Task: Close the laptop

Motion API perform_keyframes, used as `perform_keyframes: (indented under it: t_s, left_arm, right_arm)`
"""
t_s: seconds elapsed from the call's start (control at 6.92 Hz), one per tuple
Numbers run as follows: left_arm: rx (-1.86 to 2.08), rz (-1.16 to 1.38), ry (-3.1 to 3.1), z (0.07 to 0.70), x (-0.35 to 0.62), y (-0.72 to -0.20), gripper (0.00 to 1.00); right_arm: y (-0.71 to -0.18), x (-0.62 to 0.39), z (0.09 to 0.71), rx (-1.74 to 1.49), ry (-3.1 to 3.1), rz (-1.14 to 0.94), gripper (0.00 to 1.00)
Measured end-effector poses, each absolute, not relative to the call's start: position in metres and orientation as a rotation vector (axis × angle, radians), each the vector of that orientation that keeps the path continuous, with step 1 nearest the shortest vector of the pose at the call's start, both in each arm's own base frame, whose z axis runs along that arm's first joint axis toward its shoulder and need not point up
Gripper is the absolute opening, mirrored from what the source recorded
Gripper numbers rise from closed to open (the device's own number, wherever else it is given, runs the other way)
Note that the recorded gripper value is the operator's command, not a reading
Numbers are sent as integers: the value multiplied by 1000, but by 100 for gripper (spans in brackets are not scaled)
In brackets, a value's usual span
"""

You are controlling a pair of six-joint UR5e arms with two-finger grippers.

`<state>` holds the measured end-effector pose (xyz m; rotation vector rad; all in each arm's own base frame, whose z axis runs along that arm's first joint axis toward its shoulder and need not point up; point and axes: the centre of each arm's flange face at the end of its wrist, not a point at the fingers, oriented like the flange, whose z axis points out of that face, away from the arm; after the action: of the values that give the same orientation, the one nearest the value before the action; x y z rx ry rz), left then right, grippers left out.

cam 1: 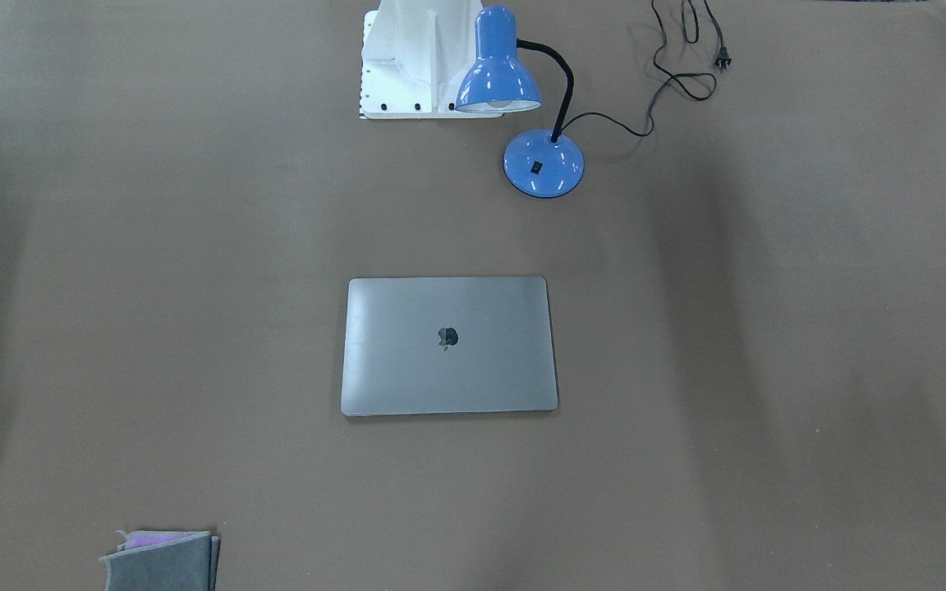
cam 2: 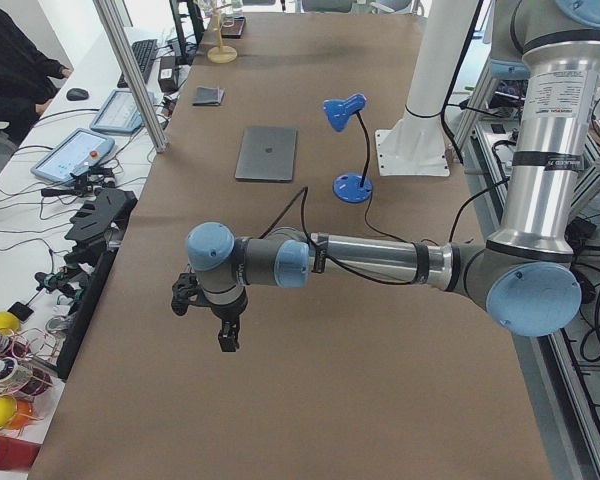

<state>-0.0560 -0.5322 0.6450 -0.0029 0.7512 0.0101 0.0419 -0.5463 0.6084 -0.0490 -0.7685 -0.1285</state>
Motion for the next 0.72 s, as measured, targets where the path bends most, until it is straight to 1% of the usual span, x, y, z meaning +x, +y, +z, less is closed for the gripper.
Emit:
perform_keyframes:
  t_s: [0.72]
  left_arm:
    - [8,5,754,643,-61,-535,98]
  right_arm:
    - [-534,47,628,-86,-775,-97,100]
